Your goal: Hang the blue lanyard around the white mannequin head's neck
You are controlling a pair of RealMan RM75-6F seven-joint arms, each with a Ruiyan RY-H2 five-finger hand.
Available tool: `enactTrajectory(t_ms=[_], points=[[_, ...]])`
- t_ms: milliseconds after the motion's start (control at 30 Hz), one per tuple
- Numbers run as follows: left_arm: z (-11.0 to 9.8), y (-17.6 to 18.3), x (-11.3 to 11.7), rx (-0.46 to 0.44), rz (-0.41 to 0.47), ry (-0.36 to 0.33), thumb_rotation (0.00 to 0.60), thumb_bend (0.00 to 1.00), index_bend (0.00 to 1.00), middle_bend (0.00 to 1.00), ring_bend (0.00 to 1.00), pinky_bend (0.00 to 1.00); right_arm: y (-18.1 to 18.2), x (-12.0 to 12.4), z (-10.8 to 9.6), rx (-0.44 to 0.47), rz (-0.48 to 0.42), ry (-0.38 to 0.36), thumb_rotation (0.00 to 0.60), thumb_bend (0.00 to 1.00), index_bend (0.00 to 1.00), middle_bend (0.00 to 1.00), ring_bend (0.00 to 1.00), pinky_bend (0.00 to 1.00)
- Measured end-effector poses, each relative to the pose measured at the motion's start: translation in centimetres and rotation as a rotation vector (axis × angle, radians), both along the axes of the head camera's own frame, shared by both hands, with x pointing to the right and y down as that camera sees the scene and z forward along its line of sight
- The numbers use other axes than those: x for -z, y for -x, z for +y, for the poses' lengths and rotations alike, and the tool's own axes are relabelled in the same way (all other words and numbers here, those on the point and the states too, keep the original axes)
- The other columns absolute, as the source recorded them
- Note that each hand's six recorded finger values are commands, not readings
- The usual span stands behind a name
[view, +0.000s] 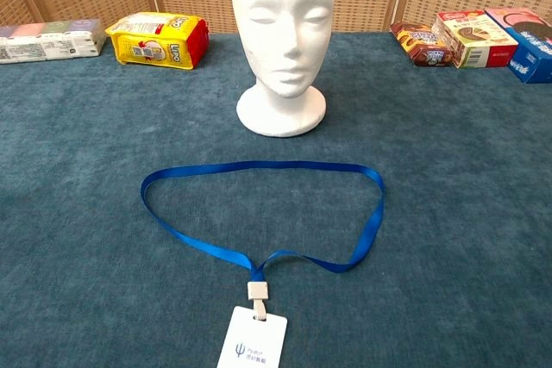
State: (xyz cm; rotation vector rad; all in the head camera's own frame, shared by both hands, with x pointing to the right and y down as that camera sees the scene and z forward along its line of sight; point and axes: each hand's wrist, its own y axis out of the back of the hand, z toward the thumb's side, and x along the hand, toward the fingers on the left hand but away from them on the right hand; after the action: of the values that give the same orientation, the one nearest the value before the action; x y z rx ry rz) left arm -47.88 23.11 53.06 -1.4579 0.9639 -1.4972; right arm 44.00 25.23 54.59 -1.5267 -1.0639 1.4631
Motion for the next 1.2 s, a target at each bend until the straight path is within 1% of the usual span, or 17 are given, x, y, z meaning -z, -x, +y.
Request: enactTrajectory(t_ms=[400,600,800,900,933,1033,1133,1200], points=[[0.8,0.3,0.8,0.000,0.010,-0.012,0.467,0.15,0.61,0.59,0.54,0.38,0.4,-0.4,0.3,0.025,-0.020,0.010,0.550,0.19,0.40,0.47,0.53,0.51],[0.6,0.4,0.5,0.000,0.013,-0.008,0.464,0.15,0.61,0.59,0.54,0.38,0.3,0.1,0.1,0.018,-0.034,-0.001,0.549,0.19,0.40,0.47,0.53,0.51],[-0.1,0.2,0.4,-0.013,0.012,-0.011,0.463,0.15,0.61,0.59,0.54,0.38,1.0,0.4,-0.6,0.015,-0.108,-0.001,0.552,0.19,0.40,0.47,0.53,0.51],[-0.6,0.0,0.5,-0.023,0.013,-0.019,0.462,0.15,0.61,0.59,0.54,0.38,2.0,0.4,-1.2,0.023,-0.180,0.004,0.551,0.19,0.39,0.47,0.53,0.51],[-0.8,-0.1,0.5,-0.027,0.013,-0.020,0.462,0.15,0.61,0.59,0.54,0.38,2.6,0.4,-1.6,0.033,-0.215,0.010,0.549,0.19,0.39,0.47,0.53,0.51],[-1.4,-0.4,0.6,-0.042,0.012,-0.021,0.462,0.15,0.61,0.59,0.54,0.38,4.4,0.1,-2.6,0.081,-0.277,0.033,0.553,0.19,0.38,0.47,0.54,0.52],[-2.0,-0.6,0.9,-0.058,0.012,-0.028,0.466,0.15,0.61,0.59,0.54,0.38,6.4,-0.6,-3.6,0.155,-0.313,0.068,0.553,0.19,0.36,0.48,0.60,0.57],[-2.4,-0.7,1.1,-0.065,0.012,-0.032,0.466,0.15,0.60,0.59,0.54,0.38,7.9,-1.1,-4.3,0.209,-0.329,0.093,0.556,0.19,0.35,0.52,0.66,0.63]])
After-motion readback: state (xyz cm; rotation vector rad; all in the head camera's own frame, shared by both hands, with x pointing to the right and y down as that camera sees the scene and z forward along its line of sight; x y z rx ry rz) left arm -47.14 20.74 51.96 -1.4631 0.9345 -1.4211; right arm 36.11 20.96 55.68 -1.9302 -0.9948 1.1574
